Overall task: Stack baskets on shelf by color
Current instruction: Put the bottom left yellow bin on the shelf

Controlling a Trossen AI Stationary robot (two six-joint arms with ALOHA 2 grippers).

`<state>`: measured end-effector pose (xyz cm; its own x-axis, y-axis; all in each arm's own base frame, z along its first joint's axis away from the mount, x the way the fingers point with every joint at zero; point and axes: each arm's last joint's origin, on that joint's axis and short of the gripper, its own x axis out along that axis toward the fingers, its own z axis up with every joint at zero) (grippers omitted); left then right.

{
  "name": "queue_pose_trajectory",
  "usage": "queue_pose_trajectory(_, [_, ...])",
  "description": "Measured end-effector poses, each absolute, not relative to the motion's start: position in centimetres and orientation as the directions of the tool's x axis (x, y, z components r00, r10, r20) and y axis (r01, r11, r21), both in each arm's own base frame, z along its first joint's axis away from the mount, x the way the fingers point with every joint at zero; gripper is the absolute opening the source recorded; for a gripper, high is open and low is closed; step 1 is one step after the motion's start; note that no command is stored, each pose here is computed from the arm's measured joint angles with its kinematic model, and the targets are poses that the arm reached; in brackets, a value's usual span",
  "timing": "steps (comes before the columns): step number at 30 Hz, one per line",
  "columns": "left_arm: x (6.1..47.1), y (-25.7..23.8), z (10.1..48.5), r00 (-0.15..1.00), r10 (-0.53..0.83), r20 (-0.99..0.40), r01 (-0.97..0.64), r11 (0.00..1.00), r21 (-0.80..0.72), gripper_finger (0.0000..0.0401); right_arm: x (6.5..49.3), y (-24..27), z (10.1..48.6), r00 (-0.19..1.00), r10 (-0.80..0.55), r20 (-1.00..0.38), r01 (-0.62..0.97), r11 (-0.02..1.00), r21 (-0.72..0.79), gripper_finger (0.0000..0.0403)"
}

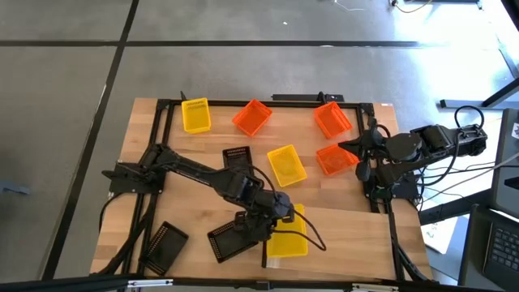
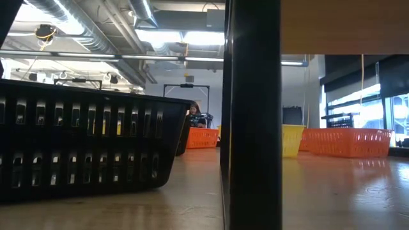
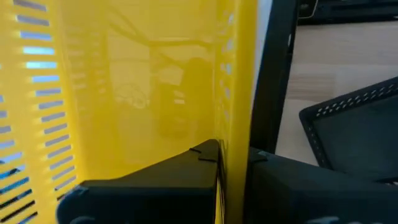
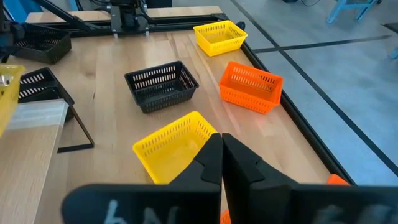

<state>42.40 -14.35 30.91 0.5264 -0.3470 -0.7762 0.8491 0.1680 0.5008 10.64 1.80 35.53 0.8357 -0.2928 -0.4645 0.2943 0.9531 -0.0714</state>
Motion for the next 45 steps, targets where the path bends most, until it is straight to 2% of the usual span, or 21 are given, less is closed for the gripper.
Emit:
queue_pose_trajectory(6, [42.51, -14.44, 31.02, 0.537, -0.357, -0.764, 0.843, 0.195, 0.501, 0.0004, 10.63, 1.8, 35.53, 0.836, -0.293, -0.464, 0.294, 0.953, -0.071, 0.0])
queue_pose_trajectory(17, [42.56, -14.33, 31.06, 0.527, -0.387, -0.757, 0.85, 0.216, 0.481, 0.0058, 10.58, 1.78, 35.43, 0.831, -0.295, -0.473, 0.293, 0.953, -0.078, 0.0])
queue_pose_trajectory(30, [42.56, -14.17, 31.01, 0.523, -0.383, -0.762, 0.852, 0.219, 0.475, 0.0055, 10.56, 1.77, 35.4, 0.828, -0.295, -0.476, 0.289, 0.953, -0.087, 0.0])
queue_pose_trajectory(36, [42.57, -14.15, 31.01, 0.526, -0.376, -0.762, 0.85, 0.263, 0.457, 0.0055, 10.57, 1.78, 35.39, 0.828, -0.295, -0.476, 0.289, 0.953, -0.087, 0.0])
queue_pose_trajectory(45, [42.59, -14.1, 31.03, 0.523, -0.384, -0.761, 0.852, 0.265, 0.452, 0.0055, 10.56, 1.77, 35.4, 0.829, -0.295, -0.476, 0.289, 0.953, -0.087, 0.0])
